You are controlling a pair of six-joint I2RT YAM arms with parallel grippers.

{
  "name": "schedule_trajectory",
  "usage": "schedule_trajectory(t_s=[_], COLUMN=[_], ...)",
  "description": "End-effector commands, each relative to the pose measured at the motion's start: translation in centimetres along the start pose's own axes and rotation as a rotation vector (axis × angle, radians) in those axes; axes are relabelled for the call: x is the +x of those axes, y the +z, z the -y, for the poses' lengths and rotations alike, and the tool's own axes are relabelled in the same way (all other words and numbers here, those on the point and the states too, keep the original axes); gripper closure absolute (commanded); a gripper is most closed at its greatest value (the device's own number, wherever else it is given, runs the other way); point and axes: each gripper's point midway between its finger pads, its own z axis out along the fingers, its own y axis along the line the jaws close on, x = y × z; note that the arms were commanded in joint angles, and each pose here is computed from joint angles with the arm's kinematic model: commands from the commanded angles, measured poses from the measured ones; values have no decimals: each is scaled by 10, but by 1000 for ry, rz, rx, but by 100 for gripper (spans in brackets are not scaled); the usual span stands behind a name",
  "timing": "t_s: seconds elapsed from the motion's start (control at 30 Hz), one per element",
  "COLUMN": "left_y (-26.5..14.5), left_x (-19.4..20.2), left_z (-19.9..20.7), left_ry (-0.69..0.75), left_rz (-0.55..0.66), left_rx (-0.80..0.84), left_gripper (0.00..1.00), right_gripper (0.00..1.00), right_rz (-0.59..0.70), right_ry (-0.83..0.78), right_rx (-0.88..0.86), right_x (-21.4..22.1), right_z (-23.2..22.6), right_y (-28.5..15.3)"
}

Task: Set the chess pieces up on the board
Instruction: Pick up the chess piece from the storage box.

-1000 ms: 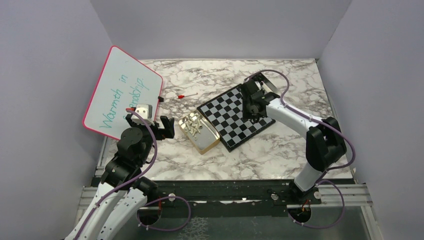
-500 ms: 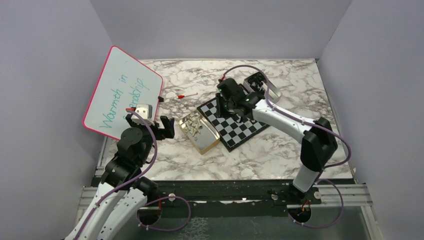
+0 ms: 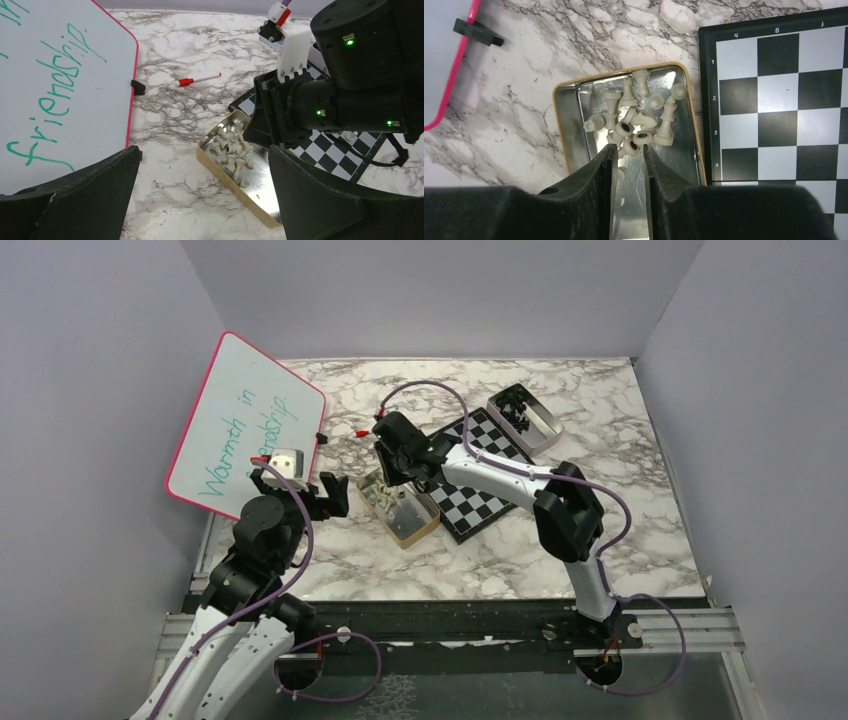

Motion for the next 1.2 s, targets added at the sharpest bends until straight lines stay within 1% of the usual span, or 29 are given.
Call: schedule_trajectory(t_s=[0.0,0.2,0.37,0.6,1.07,1.17], left_y=[-2,-4,-4,-5,-4,-4], left_x=[-7,-9,-9,-10,-9,-9], left_z=[3,2,1,1,-2,-2], left_ry=[-3,-5,-6,-8,-2,-2], left_rz=[33,42,42,48,44,46], left_rx=[19,14,12,10,-5,-6], left_gripper=[1,1,1,1,1,1], right_gripper=[70,69,69,69,69,71], right_rz=[50,37,67,58,3,-2], right_ry=[-40,-74,-88,-109,-121,-126], right_rx=[59,82,70,94,113,120], right_x=[-15,-10,-12,-9,11,12], right_z=[8,11,9,12,19,20], right_y=[17,40,50,65,77,78])
